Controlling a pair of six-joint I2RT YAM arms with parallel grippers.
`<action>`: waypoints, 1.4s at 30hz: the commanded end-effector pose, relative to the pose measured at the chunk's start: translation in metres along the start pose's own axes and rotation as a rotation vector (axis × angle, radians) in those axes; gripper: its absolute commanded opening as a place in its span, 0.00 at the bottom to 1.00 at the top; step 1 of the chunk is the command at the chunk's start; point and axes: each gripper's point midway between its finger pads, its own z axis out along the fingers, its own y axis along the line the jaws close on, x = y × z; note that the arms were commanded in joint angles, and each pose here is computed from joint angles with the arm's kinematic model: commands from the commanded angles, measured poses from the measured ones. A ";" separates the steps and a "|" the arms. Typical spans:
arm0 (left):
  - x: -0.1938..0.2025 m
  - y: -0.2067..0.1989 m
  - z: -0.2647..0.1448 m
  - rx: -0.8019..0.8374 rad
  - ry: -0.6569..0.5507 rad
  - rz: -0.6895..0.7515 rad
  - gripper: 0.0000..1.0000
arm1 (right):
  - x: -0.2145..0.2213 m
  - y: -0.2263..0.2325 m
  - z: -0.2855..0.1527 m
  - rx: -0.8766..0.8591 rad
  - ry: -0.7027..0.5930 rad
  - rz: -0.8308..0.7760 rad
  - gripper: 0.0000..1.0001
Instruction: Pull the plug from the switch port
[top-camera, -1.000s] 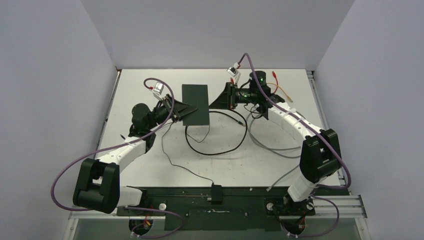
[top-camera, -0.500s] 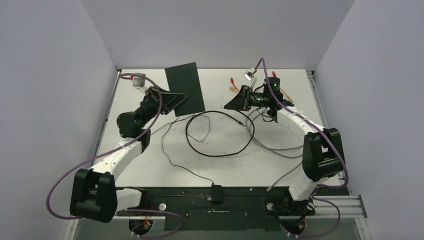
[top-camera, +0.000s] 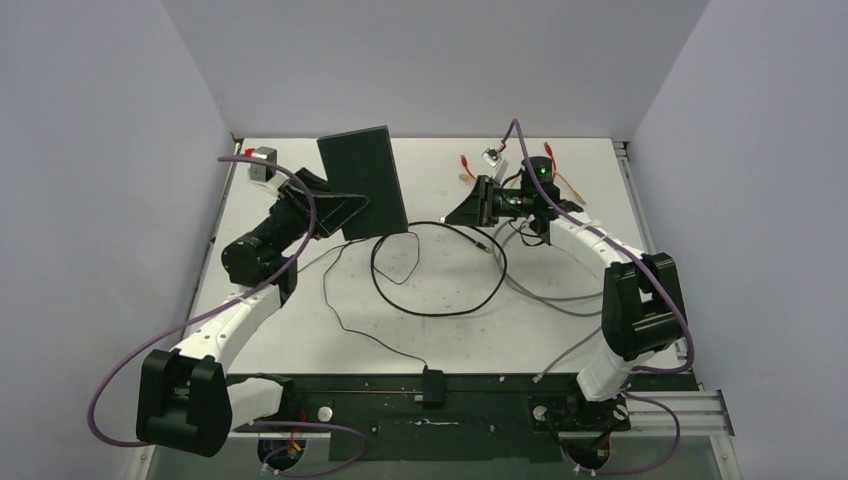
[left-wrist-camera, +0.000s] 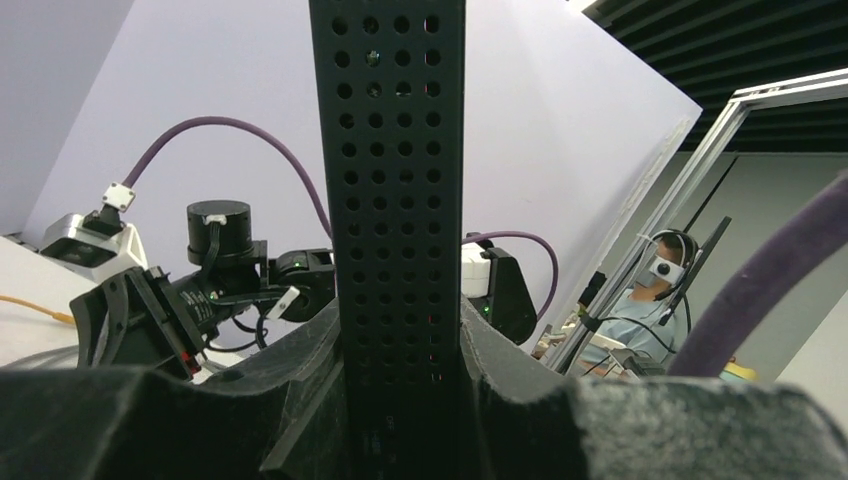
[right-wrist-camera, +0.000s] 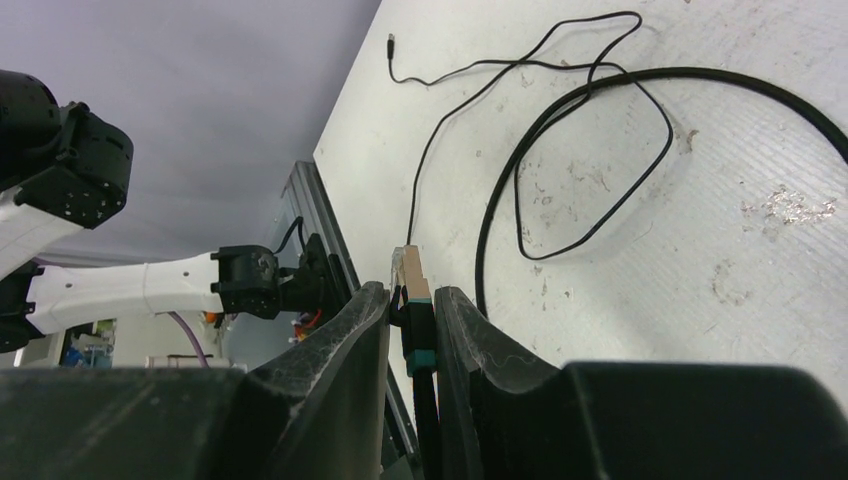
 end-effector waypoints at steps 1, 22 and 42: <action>-0.006 -0.010 0.004 0.020 -0.012 0.059 0.00 | -0.034 0.026 -0.009 -0.003 -0.067 -0.127 0.05; 0.034 0.145 -0.069 -0.747 0.187 0.100 0.00 | -0.164 0.130 -0.082 0.190 -0.397 -0.356 0.05; 0.027 0.187 -0.127 -1.057 0.154 0.086 0.00 | -0.203 0.138 -0.093 0.231 -0.475 -0.385 0.05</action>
